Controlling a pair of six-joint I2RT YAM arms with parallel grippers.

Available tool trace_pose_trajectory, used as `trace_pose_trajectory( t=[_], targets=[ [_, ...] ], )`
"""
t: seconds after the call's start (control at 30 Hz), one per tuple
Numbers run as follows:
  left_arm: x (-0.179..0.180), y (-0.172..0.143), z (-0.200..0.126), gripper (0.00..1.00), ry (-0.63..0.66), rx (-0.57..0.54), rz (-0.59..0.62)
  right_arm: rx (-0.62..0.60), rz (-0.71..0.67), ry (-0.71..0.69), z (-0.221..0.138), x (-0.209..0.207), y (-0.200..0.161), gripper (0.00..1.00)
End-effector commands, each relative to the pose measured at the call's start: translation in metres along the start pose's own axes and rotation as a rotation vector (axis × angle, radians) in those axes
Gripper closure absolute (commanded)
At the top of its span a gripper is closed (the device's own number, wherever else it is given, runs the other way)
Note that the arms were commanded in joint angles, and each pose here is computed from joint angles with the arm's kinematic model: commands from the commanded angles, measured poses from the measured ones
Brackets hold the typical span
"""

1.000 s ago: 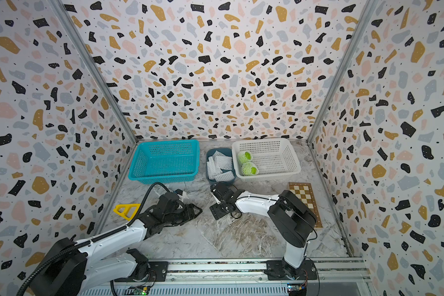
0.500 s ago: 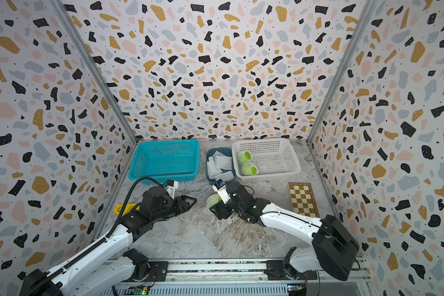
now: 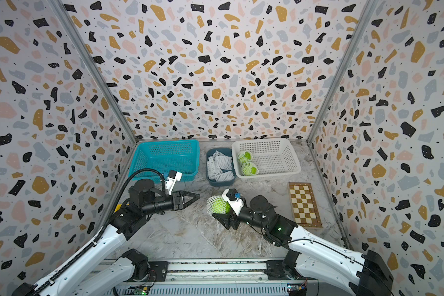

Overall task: Sleeve custard apples in foam nets
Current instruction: Adjust the foam net on the custard apple.

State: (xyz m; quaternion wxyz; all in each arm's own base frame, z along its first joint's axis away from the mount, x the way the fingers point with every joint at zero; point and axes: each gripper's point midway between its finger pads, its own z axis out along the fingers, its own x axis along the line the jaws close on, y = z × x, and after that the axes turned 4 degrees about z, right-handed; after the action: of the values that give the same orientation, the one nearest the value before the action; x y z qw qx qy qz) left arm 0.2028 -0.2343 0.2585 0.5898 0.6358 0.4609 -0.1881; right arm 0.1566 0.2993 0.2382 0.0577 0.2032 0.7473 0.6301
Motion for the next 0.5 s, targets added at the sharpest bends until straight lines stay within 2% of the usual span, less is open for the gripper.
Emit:
trace_pose_trajectory(
  t=[0.0, 0.27, 0.47],
  targets=[
    [-0.041, 0.01, -0.003, 0.52, -0.165, 0.021, 0.075, -0.09, -0.063, 0.024, -0.007, 0.011, 0.02, 0.24],
    [-0.06, -0.004, 0.011, 0.5, -0.246, 0.104, 0.089, -0.107, -0.071, 0.01, -0.009, 0.011, 0.023, 0.24],
    [-0.068, -0.006, 0.013, 0.53, -0.279, 0.104, 0.102, -0.109, -0.07, -0.002, -0.009, 0.009, 0.024, 0.24]
  ],
)
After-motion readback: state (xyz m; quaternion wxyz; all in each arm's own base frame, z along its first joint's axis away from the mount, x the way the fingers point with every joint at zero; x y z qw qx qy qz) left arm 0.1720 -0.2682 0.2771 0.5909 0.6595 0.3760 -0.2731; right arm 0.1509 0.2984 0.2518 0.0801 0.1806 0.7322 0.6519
